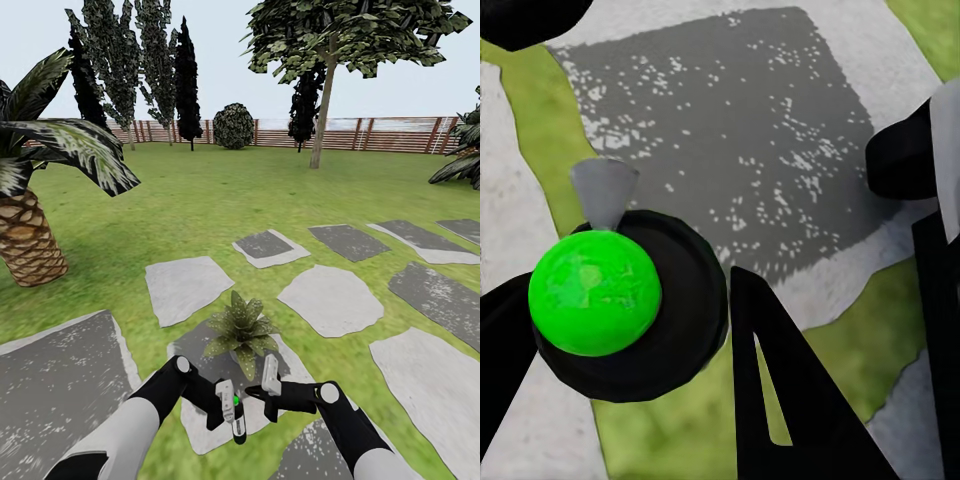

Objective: Pick up the pesticide atomizer in the garden and spray insectifuge to fully cover both potted plants in the garden.

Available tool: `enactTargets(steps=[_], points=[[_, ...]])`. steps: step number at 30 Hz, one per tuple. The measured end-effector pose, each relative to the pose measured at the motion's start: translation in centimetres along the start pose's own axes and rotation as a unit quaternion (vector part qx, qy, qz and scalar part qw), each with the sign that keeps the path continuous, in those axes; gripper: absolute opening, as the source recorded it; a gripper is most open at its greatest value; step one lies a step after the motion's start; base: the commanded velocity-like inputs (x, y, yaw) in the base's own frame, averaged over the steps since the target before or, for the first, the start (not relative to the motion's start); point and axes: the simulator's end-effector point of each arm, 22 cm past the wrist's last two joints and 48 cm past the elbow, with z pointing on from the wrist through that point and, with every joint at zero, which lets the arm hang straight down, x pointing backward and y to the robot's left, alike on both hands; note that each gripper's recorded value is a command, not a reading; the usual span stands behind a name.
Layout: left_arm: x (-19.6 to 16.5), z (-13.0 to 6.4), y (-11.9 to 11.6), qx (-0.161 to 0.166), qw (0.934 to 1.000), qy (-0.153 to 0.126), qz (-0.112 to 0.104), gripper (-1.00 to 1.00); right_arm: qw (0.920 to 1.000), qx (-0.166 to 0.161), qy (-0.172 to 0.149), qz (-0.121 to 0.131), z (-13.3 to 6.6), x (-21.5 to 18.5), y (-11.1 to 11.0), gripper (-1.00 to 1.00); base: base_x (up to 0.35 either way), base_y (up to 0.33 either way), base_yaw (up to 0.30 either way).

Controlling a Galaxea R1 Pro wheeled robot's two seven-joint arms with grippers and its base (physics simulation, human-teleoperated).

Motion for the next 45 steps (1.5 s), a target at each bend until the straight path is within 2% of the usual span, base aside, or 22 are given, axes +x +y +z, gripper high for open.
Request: enactTargets(steps=[10, 14, 19, 31, 36, 45], points=[[-0.1, 0.0, 0.9, -0.021, 0.9998, -0.002, 0.001, -1.00, 1.0000, 0.000, 0.000, -0.001, 0.0, 0.0, 0.0, -1.00, 0.000, 0.000, 0.000], [-1.2, 0.0, 1.1, -0.025, 0.9993, -0.028, -0.002, -1.00, 1.0000, 0.000, 0.000, 0.000, 0.0, 0.0, 0.0, -1.00, 0.000, 0.000, 0.000], [-1.5, 0.0, 1.1, -0.025, 0.9991, -0.035, 0.004, -1.00, 1.0000, 0.000, 0.000, 0.000, 0.0, 0.0, 0.0, -1.00, 0.000, 0.000, 0.000], [-1.4, 0.2, 0.8, -0.021, 0.9991, -0.035, 0.001, -1.00, 1.0000, -0.001, 0.000, -0.001, 0.0, 0.0, 0.1, -1.00, 0.000, 0.000, 0.000], [-2.5, 0.1, 1.0, -0.025, 0.9979, -0.059, -0.006, -1.00, 1.0000, -0.001, 0.000, 0.000, 0.1, 0.0, 0.1, -1.00, 0.000, 0.000, 0.000], [-2.6, 0.1, 1.0, -0.025, 0.9977, -0.062, -0.007, -1.00, 1.0000, -0.001, 0.000, 0.000, 0.1, 0.0, 0.1, -1.00, 0.000, 0.000, 0.000]])
